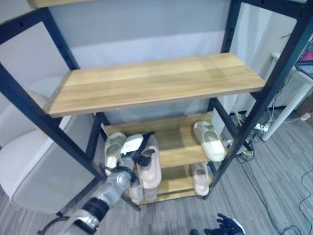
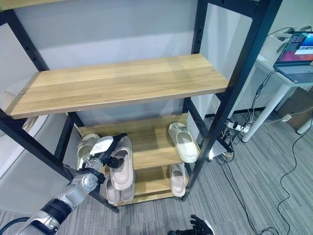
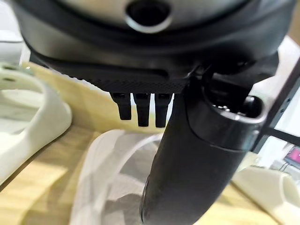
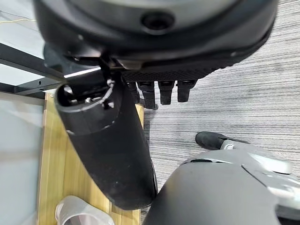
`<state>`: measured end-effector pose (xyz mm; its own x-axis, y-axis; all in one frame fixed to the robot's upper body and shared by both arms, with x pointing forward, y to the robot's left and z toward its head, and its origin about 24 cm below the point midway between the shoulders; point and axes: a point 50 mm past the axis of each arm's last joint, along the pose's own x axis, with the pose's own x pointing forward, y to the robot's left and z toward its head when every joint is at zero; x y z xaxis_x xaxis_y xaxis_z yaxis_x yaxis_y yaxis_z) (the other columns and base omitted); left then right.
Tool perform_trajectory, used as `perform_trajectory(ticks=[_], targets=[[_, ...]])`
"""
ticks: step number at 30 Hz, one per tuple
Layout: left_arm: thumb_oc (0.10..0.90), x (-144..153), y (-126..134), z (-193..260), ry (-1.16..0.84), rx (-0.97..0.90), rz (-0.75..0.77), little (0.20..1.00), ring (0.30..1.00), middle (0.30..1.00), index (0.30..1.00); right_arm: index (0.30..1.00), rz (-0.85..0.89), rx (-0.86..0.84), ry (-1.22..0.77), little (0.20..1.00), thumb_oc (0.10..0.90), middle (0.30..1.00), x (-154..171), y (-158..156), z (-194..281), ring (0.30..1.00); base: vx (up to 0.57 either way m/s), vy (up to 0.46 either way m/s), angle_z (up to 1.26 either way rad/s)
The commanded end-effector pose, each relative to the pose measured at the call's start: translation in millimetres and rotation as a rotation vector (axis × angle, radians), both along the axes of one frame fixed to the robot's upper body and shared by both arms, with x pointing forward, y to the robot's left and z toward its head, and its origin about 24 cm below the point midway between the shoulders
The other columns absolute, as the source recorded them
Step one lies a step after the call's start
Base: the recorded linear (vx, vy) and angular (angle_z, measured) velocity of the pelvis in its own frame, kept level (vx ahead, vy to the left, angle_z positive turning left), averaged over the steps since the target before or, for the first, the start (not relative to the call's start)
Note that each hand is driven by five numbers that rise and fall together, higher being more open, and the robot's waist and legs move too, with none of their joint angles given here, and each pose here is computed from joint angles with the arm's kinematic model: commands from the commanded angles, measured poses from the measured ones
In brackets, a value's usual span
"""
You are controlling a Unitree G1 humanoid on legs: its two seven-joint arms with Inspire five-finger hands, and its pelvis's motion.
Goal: Arrange the slippers neatly on the shoe rack.
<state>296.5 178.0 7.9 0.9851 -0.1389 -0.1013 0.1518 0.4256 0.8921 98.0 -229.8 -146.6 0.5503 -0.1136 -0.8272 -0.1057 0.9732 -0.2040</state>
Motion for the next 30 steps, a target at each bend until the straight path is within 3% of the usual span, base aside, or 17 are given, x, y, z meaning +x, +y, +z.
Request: perform_trajectory(ticks=[1, 13, 17, 21, 30], targets=[[0.400, 50.5, 16.1, 73.5, -0.282, 0.026, 0.063, 0.300, 0.300, 0.300, 0.300, 0.900, 0.018, -0.041, -0.084, 0.900, 0.800, 0.900, 15.6, -18.8, 12.6, 0.900, 0.00, 0.007, -0.05], [0.400, 35.0, 0.8, 77.4, -0.321, -0.163, 0.014, 0.300, 0.300, 0.300, 0.300, 0.900, -0.005, -0.022, -0.073, 0.900, 0.800, 0.900, 9.8, -12.1, 8.7, 0.900, 0.01, 0.000, -0.03], [0.400, 19.1, -10.9, 78.9, -0.328, -0.316, -0.038, 0.300, 0.300, 0.300, 0.300, 0.900, -0.017, -0.005, -0.067, 0.900, 0.800, 0.900, 11.6, -7.2, 6.7, 0.900, -0.01, -0.016, 0.01], [0.400, -7.4, -34.9, 81.5, -0.271, -0.619, -0.157, 0.300, 0.300, 0.300, 0.300, 0.900, -0.039, 0.006, -0.050, 0.900, 0.800, 0.900, 11.4, -4.2, 4.2, 0.900, -0.01, -0.009, 0.02], [0.400, -46.9, -67.5, 73.8, -0.063, -0.920, -0.363, 0.300, 0.300, 0.300, 0.300, 0.900, -0.058, 0.008, -0.030, 0.900, 0.800, 0.900, 6.0, -7.5, 2.5, 0.900, -0.01, -0.008, 0.01]])
